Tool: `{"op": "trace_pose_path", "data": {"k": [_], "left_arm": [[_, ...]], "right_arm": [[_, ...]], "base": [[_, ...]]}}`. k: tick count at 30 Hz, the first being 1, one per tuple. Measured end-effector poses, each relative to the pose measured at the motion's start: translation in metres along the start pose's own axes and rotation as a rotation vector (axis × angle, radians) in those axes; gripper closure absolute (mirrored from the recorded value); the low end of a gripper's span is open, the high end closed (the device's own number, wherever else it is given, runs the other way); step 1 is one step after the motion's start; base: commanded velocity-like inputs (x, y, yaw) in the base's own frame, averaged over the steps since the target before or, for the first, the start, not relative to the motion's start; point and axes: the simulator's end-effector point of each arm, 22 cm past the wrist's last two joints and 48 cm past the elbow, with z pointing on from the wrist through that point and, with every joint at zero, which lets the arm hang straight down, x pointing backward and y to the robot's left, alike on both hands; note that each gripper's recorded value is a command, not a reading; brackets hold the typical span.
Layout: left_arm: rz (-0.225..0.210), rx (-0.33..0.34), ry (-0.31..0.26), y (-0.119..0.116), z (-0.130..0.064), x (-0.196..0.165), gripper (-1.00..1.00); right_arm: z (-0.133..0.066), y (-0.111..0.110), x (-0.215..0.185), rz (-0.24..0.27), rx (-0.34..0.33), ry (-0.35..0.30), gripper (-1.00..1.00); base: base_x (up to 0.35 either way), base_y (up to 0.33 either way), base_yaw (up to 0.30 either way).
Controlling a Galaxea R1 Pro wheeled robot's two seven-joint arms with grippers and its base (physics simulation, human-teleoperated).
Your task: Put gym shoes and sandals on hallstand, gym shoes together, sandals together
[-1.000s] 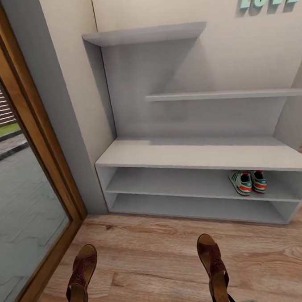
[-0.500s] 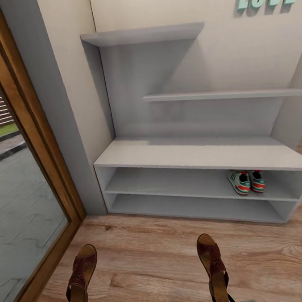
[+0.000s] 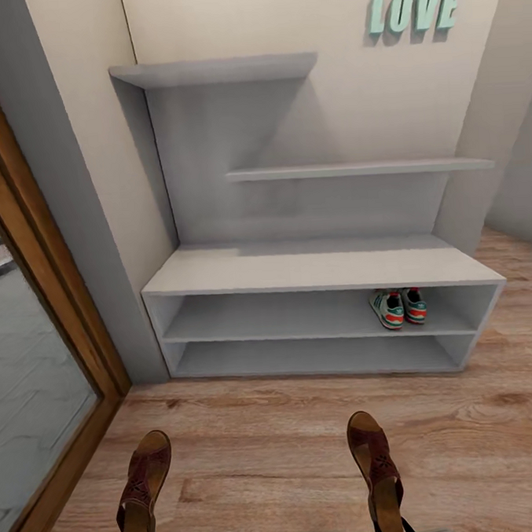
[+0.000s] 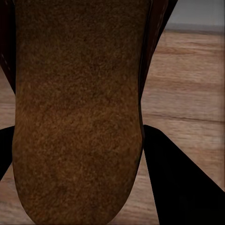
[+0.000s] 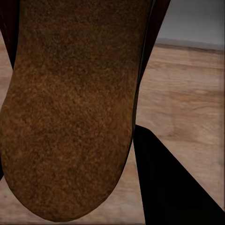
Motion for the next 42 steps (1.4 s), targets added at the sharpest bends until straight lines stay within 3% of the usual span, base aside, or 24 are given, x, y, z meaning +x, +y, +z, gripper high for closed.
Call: {"op": "trace_pose_path", "data": {"k": [15, 19, 22, 23, 24, 25, 26, 28, 30, 32, 36, 39, 42], "left_arm": [[0.002, 0.001, 0.011, 0.000, 0.002, 0.001, 1.00], [-0.001, 0.004, 0.029, -0.002, 0.008, -0.001, 1.00], [-0.008, 0.004, 0.071, -0.002, 0.013, 0.003, 1.00], [-0.013, 0.006, 0.085, -0.004, 0.020, -0.002, 1.00], [-0.023, 0.011, 0.113, -0.007, 0.036, -0.014, 1.00], [-0.031, 0.012, 0.116, -0.008, 0.048, -0.027, 1.00], [-0.033, 0.013, 0.123, -0.009, 0.053, -0.032, 1.00], [-0.046, 0.020, 0.141, -0.013, 0.075, -0.055, 1.00], [-0.051, 0.032, 0.161, -0.020, 0.092, -0.074, 1.00], [-0.044, 0.052, 0.183, -0.029, 0.106, -0.091, 1.00], [0.013, 0.115, 0.232, -0.059, 0.132, -0.129, 1.00], [0.034, 0.130, 0.262, -0.068, 0.142, -0.147, 1.00], [0.039, 0.136, 0.320, -0.077, 0.161, -0.189, 1.00]], "right_arm": [[0.000, -0.007, -0.001, -0.001, 0.013, -0.001, 1.00], [-0.002, -0.031, 0.000, 0.014, 0.068, -0.001, 1.00], [-0.007, -0.074, 0.000, 0.042, 0.170, -0.002, 1.00], [-0.013, -0.104, 0.001, 0.065, 0.243, -0.003, 1.00], [-0.027, -0.155, 0.003, 0.091, 0.361, -0.006, 1.00], [-0.045, -0.201, 0.004, 0.149, 0.492, -0.019, 1.00], [-0.045, -0.204, 0.003, 0.129, 0.486, -0.017, 1.00], [-0.066, -0.259, -0.001, 0.151, 0.605, -0.025, 1.00], [-0.078, -0.293, -0.001, 0.150, 0.658, 0.001, 1.00], [-0.095, -0.329, 0.004, 0.183, 0.730, 0.045, 1.00], [-0.133, -0.388, 0.016, 0.294, 0.865, 0.137, 1.00], [-0.143, -0.406, 0.009, 0.316, 0.903, 0.139, 1.00], [-0.149, -0.425, -0.018, 0.305, 0.938, 0.097, 1.00]], "base": [[-0.004, 0.000, -0.003], [0.000, 0.000, 0.000], [0.000, 0.000, 0.000], [0.000, 0.000, 0.000], [0.000, 0.000, 0.000], [0.000, 0.000, 0.000], [0.000, 0.000, 0.000], [0.000, 0.000, 0.000], [0.000, 0.000, 0.000], [0.000, 0.000, 0.000], [0.000, 0.000, 0.000], [0.000, 0.000, 0.000], [0.000, 0.000, 0.000]]}}
